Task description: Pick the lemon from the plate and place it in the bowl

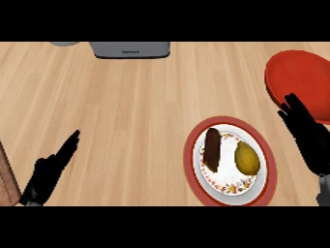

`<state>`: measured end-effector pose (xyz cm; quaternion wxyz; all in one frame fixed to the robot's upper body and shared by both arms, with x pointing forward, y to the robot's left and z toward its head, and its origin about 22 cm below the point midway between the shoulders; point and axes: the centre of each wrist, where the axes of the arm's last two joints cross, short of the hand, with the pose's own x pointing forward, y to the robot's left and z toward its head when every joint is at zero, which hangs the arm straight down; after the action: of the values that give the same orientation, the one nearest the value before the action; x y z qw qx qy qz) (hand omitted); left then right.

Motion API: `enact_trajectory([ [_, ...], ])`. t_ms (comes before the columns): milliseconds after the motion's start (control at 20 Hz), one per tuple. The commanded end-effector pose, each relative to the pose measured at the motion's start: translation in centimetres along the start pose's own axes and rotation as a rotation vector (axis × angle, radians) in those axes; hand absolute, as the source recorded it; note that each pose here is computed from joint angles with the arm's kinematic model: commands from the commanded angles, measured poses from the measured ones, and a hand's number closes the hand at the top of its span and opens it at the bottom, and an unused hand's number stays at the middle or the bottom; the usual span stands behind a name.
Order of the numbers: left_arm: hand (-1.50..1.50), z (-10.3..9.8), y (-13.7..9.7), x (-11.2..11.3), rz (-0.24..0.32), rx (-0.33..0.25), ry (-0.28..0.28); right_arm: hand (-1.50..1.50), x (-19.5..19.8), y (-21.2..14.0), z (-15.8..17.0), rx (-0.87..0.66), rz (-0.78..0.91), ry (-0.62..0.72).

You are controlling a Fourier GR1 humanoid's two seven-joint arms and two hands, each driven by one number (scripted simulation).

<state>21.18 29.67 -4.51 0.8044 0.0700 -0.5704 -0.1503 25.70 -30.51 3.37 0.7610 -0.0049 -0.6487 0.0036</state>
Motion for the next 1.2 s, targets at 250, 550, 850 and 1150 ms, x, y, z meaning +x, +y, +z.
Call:
enact_trajectory([
  [250, 0.0, -4.0, -1.8, 9.9, 0.157, 0.125, -0.379, 1.5, -2.9, 6.6, 2.4, 0.312, 0.333, -0.041],
  [550, 0.0, -3.3, -2.6, 9.3, 0.216, 0.129, -0.332, -1.5, -5.5, 8.2, 4.9, -0.26, 0.235, -0.389],
  [850, 0.0, -4.0, -4.3, 11.8, 0.196, 0.138, -0.342, -1.5, -3.6, 9.2, 8.0, -0.313, 0.302, -0.623],
  [1150, 0.0, -4.5, -5.9, 11.0, 0.207, 0.118, -0.36, -1.5, 1.3, 6.0, 10.1, -0.4, 0.504, -0.448],
])
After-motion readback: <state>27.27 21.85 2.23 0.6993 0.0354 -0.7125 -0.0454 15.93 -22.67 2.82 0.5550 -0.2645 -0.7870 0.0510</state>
